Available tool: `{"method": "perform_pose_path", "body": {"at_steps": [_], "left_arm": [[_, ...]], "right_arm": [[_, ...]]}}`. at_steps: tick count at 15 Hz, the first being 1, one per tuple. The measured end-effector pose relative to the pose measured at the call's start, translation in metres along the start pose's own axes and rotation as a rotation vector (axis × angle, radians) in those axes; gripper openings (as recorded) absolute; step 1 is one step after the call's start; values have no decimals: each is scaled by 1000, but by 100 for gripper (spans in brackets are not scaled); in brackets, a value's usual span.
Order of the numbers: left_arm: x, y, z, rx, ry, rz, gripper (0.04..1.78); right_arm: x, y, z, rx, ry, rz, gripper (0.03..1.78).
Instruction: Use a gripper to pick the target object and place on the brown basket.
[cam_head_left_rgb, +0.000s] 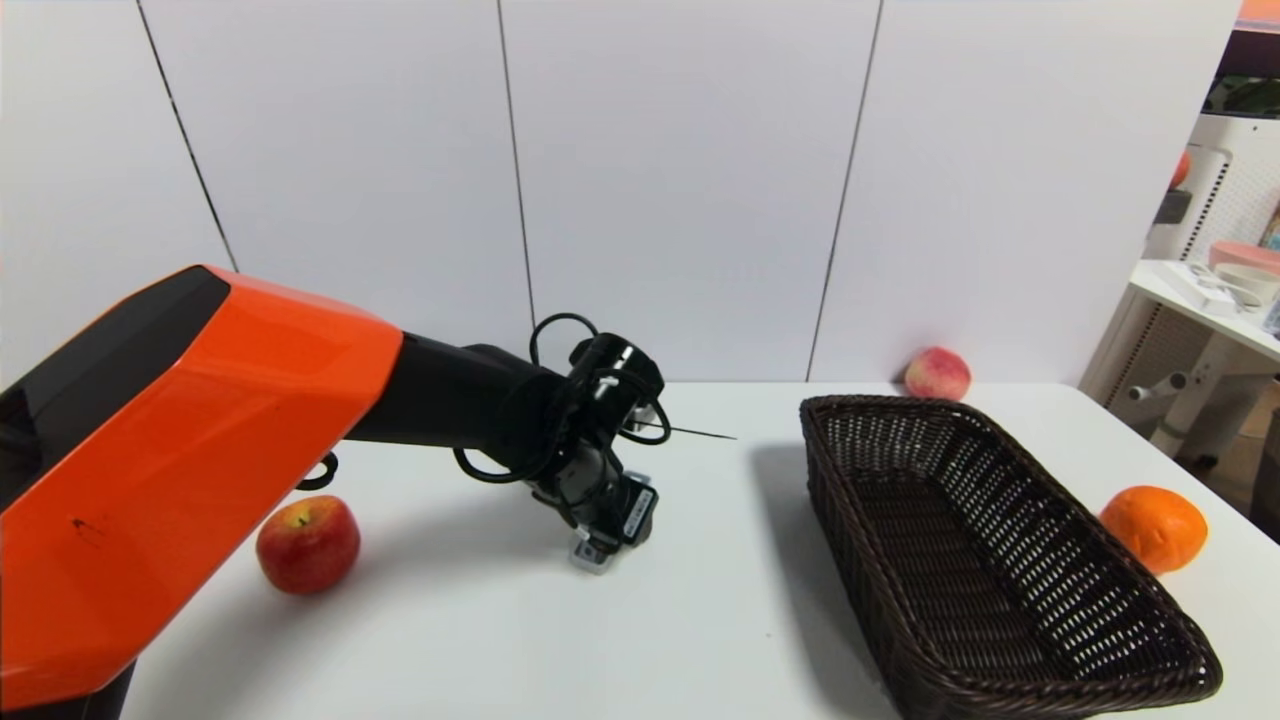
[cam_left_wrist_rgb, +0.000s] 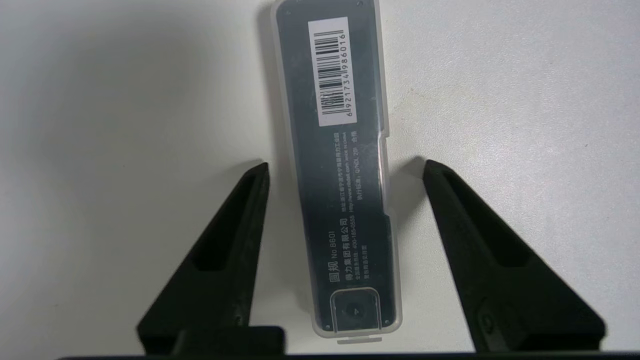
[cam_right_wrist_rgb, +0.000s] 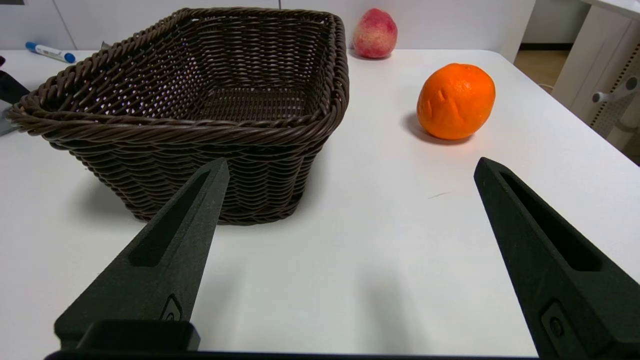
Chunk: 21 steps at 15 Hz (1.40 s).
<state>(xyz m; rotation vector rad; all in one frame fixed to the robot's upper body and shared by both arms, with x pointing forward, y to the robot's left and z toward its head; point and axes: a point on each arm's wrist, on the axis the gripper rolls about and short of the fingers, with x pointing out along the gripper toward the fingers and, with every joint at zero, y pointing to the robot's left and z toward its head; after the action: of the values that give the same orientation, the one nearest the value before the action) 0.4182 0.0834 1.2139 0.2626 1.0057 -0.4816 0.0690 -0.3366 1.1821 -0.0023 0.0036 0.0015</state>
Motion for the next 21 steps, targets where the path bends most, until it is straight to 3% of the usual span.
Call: {"method": "perform_pose_path", "body": {"at_steps": [5, 11, 16, 21], "left_arm": [[-1, 0, 0, -1, -2, -1, 61], [-15, -1, 12, 3, -62, -10, 61], [-61, -22, 63, 18, -315, -69, 61], [-95, -98, 85, 102, -580, -234, 61]], "right_arm": [[0, 0, 0, 0, 0, 0, 169], [0, 0, 0, 0, 0, 0, 169], [0, 0, 0, 0, 0, 0, 169], [0, 0, 0, 0, 0, 0, 169]]}}
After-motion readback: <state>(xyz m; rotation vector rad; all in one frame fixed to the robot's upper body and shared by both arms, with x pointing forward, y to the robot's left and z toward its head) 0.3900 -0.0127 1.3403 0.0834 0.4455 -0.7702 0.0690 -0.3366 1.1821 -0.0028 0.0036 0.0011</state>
